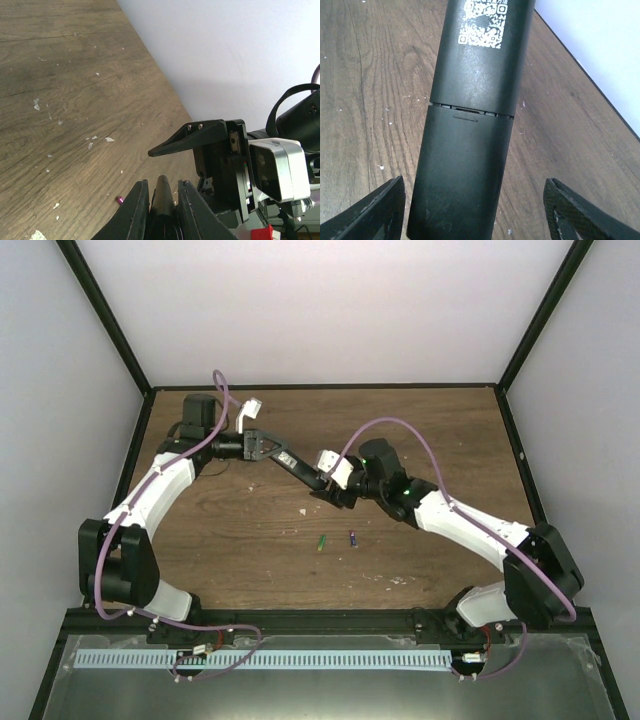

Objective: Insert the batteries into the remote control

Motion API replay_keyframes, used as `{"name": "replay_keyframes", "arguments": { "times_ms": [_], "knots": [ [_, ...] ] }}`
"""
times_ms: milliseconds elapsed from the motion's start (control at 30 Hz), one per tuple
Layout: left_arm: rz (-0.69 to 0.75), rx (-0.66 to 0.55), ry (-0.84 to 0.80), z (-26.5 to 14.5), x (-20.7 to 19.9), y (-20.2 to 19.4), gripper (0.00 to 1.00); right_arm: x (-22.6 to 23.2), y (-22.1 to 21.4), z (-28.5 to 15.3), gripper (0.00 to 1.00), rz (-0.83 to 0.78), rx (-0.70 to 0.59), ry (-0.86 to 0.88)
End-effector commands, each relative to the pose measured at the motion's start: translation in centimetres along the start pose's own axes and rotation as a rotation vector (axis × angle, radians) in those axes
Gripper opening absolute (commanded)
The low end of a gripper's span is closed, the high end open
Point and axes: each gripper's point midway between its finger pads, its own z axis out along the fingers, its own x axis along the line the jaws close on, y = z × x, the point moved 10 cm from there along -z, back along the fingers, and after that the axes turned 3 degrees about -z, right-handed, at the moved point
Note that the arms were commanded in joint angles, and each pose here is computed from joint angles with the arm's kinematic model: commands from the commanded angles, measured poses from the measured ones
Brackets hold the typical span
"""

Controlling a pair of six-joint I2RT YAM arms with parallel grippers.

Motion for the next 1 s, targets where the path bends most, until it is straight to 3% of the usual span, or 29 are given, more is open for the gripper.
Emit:
{"name": "replay_keyframes", "arguments": {
  "times_ms": [0, 733, 967],
  "knots": [
    [0.043, -0.006, -0.007, 0.02, -0.3, 0.66, 0.0, -0.76, 1.54, -0.01, 0.66, 0.016, -0.046, 0.012],
    [0.035, 0.005, -0.007, 0.5, -0.09, 0.54, 0.0, -1.07, 1.9, 0.45, 0.5, 0.02, -0.047, 0.024],
    [0.037, 0.002, -0.012, 0.51, -0.23, 0.62, 0.0, -1.06, 1.69, 0.62, 0.53, 0.019, -0.037, 0.02]
  ]
}}
